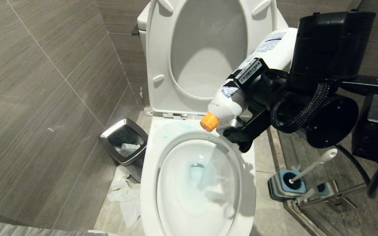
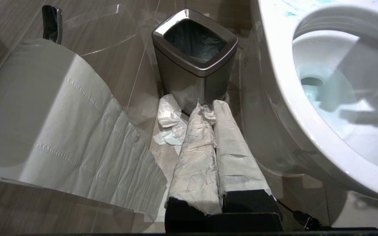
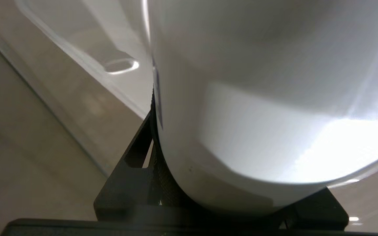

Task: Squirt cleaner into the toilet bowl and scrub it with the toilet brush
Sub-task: Pour in the cleaning agent

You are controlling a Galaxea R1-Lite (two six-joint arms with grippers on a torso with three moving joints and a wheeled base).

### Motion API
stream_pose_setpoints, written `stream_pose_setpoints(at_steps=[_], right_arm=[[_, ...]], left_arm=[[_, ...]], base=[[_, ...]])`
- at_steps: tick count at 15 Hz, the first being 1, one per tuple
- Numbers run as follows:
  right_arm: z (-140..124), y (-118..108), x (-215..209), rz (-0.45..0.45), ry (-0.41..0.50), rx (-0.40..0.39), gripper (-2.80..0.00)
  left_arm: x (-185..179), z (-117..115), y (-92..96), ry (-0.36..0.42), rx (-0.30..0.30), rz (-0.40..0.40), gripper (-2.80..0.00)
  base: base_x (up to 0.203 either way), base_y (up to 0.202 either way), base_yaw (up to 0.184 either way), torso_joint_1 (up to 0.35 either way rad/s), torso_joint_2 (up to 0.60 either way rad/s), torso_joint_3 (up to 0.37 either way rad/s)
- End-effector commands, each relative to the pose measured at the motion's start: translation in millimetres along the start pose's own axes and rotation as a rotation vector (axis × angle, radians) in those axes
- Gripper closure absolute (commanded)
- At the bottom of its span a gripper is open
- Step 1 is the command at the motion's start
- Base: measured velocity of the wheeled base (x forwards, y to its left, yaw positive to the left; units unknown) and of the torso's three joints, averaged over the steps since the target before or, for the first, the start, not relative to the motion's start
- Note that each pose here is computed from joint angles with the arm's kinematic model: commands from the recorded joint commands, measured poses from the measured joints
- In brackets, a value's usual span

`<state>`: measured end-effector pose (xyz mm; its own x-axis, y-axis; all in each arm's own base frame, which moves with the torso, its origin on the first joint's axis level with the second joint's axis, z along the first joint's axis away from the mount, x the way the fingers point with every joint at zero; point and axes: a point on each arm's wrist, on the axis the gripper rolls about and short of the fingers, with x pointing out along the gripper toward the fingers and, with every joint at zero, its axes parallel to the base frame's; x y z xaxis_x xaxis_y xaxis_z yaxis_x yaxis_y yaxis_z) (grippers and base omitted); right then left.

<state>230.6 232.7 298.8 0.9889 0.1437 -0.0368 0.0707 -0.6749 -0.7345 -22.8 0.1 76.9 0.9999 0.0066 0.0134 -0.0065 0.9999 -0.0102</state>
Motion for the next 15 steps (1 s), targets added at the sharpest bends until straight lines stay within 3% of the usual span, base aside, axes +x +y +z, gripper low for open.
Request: stream_pose_setpoints(at_steps=[1,6,15], right_arm=[[2.2,-3.9,-4.3,-0.011,-0.003,-0.033,0.00],[4.2,-6.1,-7.8,-0.015,-0.006,-0.093,0.00],[1.4,-8.5,-7.9,-0.008,0.018,-0.084,0.00]], left_arm=[[0.6,-2.1,0.0,0.007,-0.001,0.001,0.00],[0.6,-2.1,0.0,0.007,-0.001,0.001,0.00],[0.6,-2.1,0.0,0.007,-0.001,0.001,0.00]], base=[[0.000,0.000,0.000,0.000,0.00,0.000],[0.000,0.000,0.000,0.000,0.00,0.000],[0.000,0.000,0.000,0.000,0.00,0.000]])
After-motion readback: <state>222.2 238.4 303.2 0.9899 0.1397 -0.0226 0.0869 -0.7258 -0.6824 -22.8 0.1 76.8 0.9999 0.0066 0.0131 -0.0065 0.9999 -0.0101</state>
